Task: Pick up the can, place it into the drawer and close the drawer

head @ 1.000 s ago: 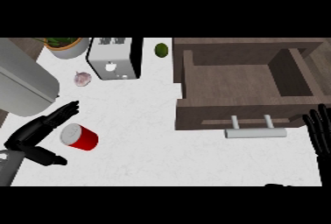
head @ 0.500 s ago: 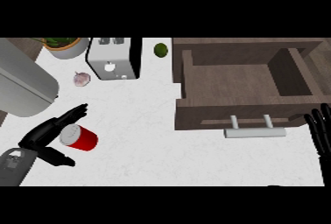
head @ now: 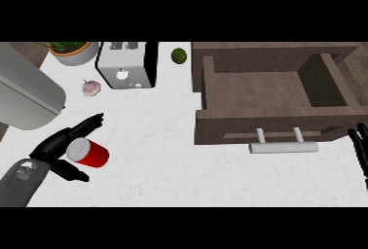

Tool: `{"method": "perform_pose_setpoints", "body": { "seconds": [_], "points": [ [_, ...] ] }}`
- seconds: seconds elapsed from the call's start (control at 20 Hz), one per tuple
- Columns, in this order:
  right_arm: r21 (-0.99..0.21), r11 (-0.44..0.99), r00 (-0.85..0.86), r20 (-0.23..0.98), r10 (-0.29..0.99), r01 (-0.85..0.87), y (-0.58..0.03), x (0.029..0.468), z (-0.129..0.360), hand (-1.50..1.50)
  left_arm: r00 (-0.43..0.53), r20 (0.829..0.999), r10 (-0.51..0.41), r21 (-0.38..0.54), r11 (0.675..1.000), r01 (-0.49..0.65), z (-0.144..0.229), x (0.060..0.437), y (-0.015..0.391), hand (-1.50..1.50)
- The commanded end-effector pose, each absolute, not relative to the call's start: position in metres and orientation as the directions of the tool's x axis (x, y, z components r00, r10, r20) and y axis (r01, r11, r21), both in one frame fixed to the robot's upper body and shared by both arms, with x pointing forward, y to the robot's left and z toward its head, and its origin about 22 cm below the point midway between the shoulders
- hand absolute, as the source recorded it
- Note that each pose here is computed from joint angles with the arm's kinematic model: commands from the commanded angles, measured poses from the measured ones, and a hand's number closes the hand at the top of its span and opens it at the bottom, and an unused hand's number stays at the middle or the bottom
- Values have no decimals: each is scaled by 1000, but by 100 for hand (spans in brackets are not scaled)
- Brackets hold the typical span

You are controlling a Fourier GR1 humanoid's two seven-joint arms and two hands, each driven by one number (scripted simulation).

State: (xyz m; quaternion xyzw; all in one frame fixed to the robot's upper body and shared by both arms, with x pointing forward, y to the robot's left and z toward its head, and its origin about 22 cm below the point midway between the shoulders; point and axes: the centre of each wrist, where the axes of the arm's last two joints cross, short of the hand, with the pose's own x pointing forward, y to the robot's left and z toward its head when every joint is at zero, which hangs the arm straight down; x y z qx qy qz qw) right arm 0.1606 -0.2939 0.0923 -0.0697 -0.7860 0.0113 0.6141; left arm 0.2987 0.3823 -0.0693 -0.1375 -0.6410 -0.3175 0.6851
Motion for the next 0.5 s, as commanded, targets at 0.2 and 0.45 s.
{"method": "perform_pose_setpoints", "body": {
  "seconds": [0.2,0.45],
  "points": [
    [-100,990,-247,961,122,100,-303,165,90,-150,-17,996,-91,77,721,689,-71,312,368,-150],
    [-79,993,-226,969,97,87,-295,163,86,-150,-21,995,-94,82,717,692,-89,298,361,-150]
  ]
}}
